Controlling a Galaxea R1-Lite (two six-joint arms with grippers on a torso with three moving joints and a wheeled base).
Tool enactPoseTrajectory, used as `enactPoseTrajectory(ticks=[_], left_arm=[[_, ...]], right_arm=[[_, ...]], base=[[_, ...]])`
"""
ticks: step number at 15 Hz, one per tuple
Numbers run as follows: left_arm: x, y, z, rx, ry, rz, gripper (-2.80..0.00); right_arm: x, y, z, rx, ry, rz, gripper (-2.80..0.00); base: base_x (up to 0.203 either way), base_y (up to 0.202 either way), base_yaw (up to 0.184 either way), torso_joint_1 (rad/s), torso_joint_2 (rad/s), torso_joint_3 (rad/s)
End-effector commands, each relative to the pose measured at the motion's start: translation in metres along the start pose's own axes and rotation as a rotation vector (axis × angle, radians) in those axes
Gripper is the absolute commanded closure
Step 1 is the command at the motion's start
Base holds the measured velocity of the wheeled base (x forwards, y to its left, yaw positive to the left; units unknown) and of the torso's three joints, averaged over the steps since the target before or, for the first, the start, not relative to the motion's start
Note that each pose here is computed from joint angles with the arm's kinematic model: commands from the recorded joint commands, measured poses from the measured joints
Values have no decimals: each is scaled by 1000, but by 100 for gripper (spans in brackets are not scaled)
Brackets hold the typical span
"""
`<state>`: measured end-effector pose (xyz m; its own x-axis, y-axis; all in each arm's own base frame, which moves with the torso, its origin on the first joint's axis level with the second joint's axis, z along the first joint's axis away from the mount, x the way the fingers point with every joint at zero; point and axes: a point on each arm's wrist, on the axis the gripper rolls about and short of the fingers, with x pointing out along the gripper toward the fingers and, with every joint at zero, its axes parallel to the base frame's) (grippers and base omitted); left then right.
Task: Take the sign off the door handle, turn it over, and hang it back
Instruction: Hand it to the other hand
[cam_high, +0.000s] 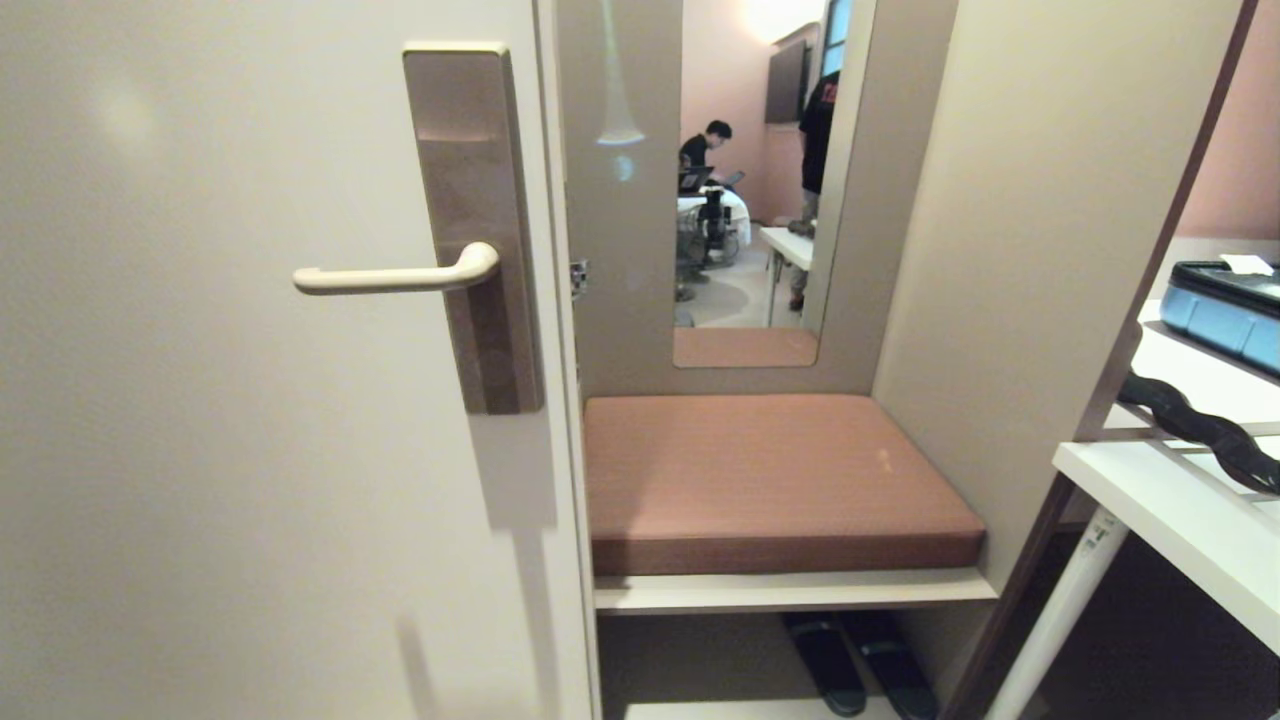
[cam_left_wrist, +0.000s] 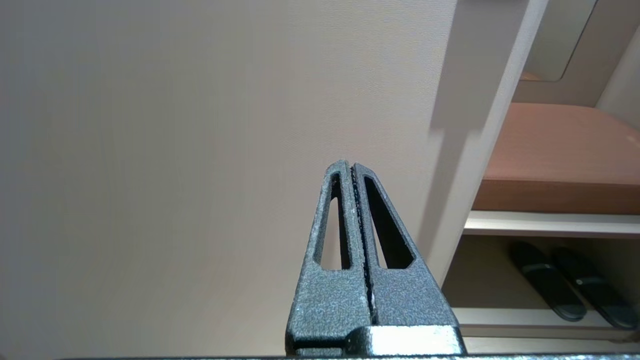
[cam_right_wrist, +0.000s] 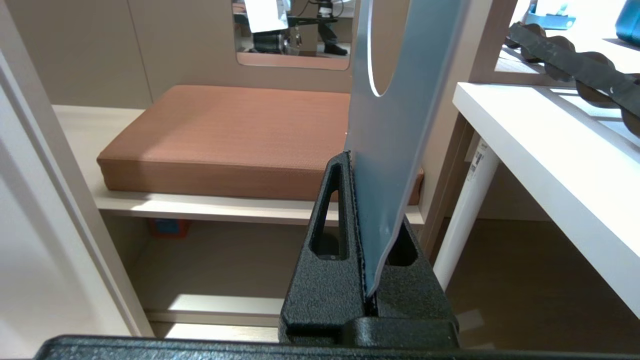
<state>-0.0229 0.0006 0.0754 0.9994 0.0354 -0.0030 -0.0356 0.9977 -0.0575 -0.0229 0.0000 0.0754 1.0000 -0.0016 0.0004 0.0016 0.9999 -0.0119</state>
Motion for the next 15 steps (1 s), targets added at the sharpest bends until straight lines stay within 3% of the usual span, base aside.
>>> enactPoseTrajectory(ticks=[1,15], left_arm=[[0,0,0,-2,0,1,0],[0,0,0,-4,2,1,0]], right_arm=[[0,0,0,0,0,0,0],[0,0,0,-17,0,5,0]], base=[[0,0,0,0,0,0],[0,0,0,0,0,0]])
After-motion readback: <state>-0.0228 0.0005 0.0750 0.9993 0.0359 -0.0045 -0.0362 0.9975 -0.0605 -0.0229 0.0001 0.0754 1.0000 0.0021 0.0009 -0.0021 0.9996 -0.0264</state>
